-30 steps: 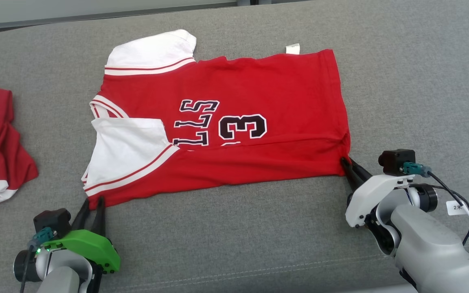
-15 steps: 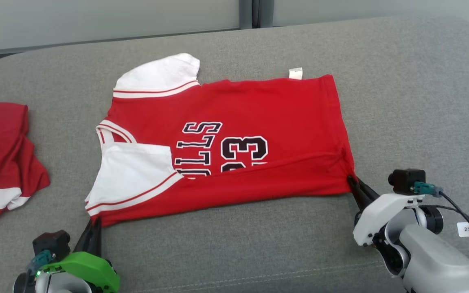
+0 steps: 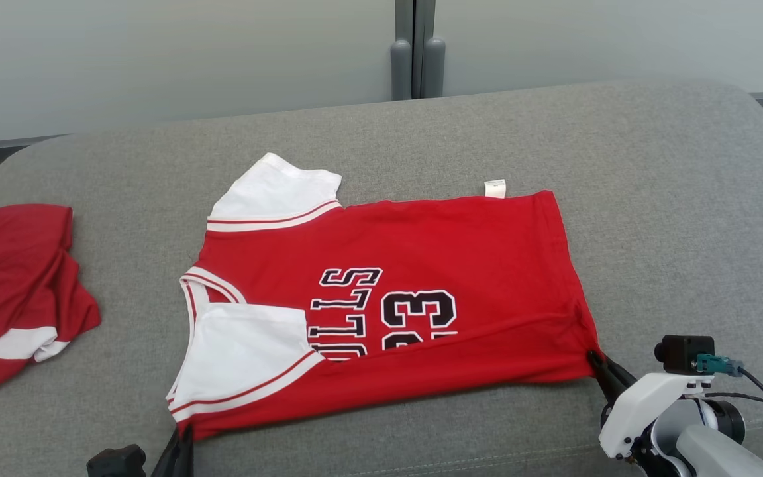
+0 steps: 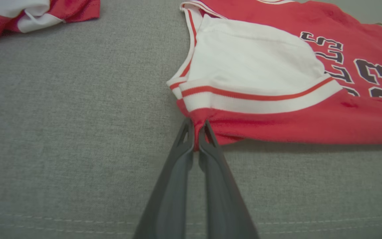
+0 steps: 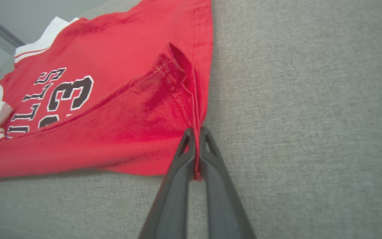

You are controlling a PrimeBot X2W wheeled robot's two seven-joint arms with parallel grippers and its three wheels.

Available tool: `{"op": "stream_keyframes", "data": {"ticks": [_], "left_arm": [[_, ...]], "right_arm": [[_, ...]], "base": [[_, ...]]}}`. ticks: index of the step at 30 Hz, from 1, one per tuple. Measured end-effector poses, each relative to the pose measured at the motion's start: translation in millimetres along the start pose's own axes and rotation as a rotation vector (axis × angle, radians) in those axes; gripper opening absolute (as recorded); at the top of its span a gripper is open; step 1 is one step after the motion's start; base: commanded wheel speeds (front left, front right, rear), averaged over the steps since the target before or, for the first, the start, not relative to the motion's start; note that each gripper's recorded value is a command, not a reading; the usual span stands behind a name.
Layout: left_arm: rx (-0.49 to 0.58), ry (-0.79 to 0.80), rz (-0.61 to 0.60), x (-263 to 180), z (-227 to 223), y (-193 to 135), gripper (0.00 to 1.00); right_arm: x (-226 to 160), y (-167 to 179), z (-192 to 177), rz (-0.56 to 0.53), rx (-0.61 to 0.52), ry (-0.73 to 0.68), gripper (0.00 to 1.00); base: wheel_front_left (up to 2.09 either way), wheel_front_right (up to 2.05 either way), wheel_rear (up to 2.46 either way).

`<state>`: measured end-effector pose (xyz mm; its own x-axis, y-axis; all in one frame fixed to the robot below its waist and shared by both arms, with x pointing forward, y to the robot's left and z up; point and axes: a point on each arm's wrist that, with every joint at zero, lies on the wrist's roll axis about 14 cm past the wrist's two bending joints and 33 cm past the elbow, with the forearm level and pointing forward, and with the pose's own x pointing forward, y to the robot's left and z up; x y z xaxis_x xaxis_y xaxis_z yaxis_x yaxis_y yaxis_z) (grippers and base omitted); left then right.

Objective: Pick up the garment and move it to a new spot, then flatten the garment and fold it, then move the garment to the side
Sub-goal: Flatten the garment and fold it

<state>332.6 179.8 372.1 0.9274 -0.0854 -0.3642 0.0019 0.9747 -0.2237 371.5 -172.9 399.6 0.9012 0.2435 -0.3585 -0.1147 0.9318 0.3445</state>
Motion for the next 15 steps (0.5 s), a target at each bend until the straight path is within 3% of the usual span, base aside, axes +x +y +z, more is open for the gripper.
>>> {"op": "stream_keyframes", "data": {"ticks": [8, 9, 10, 11, 12, 15], "left_arm": [[-0.015, 0.025, -0.002, -5.1, -6.5, -6.0, 0.0], [-0.015, 0.027, -0.001, -5.8, -7.2, -6.0, 0.0], [-0.016, 0.027, 0.002, -6.1, -7.4, -5.8, 0.2], [-0.02, 0.026, 0.004, -6.5, -7.4, -5.5, 0.59], [-0.021, 0.026, 0.006, -6.9, -7.5, -5.4, 1.0], [-0.021, 0.012, 0.012, -7.8, -5.4, -4.6, 1.0]], "right_arm": [[-3.3, -2.6, -5.1, -0.012, 0.005, 0.027, 0.0], [-3.4, -2.6, -4.7, -0.013, 0.005, 0.025, 0.15], [-3.4, -2.6, -4.2, -0.014, 0.003, 0.022, 0.55], [-3.6, -2.8, -3.4, -0.015, -0.001, 0.018, 1.0], [-3.9, -3.3, -2.2, -0.017, -0.004, 0.012, 1.0], [-4.9, -6.1, 3.2, -0.025, -0.008, -0.011, 1.0]], "base": [[0.0, 0.0, 0.0], [0.0, 0.0, 0.0], [0.0, 0.0, 0.0], [0.0, 0.0, 0.0], [0.0, 0.0, 0.0], [0.0, 0.0, 0.0]]}}
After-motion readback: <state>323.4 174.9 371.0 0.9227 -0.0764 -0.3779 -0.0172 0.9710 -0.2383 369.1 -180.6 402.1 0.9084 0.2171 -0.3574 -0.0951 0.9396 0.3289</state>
